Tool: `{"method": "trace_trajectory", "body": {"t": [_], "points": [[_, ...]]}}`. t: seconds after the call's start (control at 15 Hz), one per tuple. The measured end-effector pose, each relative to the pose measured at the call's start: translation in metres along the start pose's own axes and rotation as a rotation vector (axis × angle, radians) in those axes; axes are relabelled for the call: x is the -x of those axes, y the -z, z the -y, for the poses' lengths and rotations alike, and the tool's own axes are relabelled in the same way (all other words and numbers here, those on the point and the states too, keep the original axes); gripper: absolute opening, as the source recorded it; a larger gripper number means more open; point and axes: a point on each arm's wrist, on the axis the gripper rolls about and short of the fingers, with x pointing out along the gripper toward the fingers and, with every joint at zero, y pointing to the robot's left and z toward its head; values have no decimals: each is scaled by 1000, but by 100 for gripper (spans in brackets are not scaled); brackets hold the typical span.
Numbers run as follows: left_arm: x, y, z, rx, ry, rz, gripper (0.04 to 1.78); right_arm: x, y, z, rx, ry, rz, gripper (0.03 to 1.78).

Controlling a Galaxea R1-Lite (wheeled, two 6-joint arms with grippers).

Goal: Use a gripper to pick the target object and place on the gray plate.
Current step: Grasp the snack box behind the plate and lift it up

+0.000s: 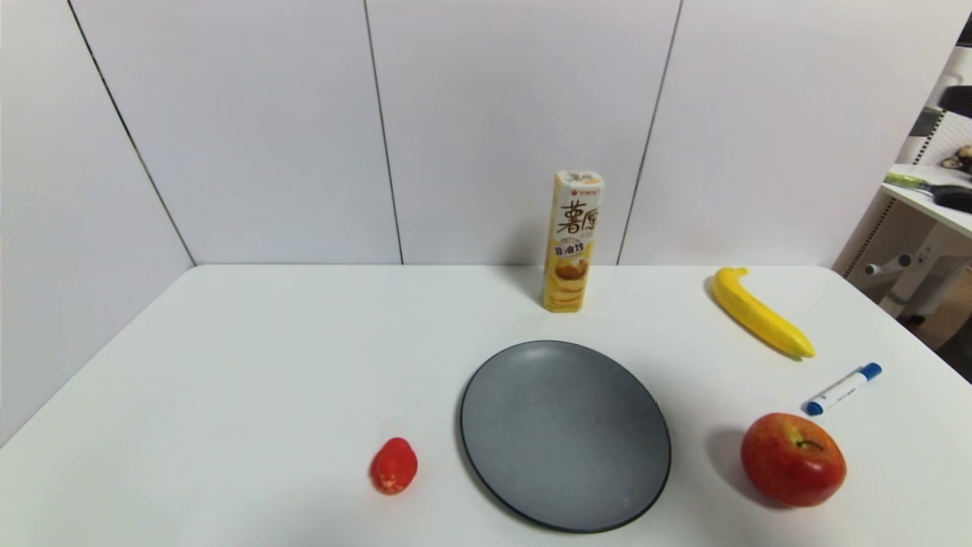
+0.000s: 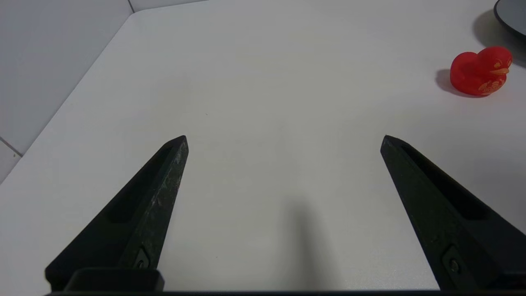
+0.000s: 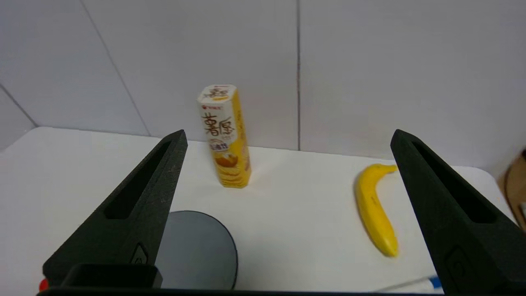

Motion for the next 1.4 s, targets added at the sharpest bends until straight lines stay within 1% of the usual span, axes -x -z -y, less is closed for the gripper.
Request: {"method": "trace_trajectory", "body": {"t": [0.13,0.27,0.33,0.47,0.53,0.6,0.67,0.73,0.87,0.93,1.13,1.2,1.27,1.4], "points": [[0,0,0,0,0,0,169,-38,-8,-12,1,-76,-29,171],[0,0,0,0,-1,0,169,-76,-7,-28,5,-172,-70,171],[0,0,0,0,0,0,169,-90,-3,-36,13,-240,-94,171],[0,0,0,0,0,0,169,-115,11,-49,41,-401,-154,171],[0,0,0,0,0,0,169,-125,19,-53,57,-458,-180,171],[0,0,0,0,0,0,169,-134,26,-55,64,-484,-206,171],[0,0,0,0,0,0,169,-142,34,-58,64,-483,-227,171],[0,0,0,0,0,0,169,-150,39,-60,64,-462,-239,171],[0,0,0,0,-1,0,169,-162,49,-64,58,-363,-258,171],[0,0,0,0,0,0,169,-165,54,-68,37,-300,-275,171],[0,0,0,0,0,0,169,-170,71,-86,-67,-83,-316,171],[0,0,0,0,0,0,169,-172,79,-91,-99,-28,-328,171],[0,0,0,0,0,0,169,-176,85,-94,-111,-8,-339,171],[0,0,0,0,-1,0,169,-184,96,-98,-118,-2,-357,171]]}}
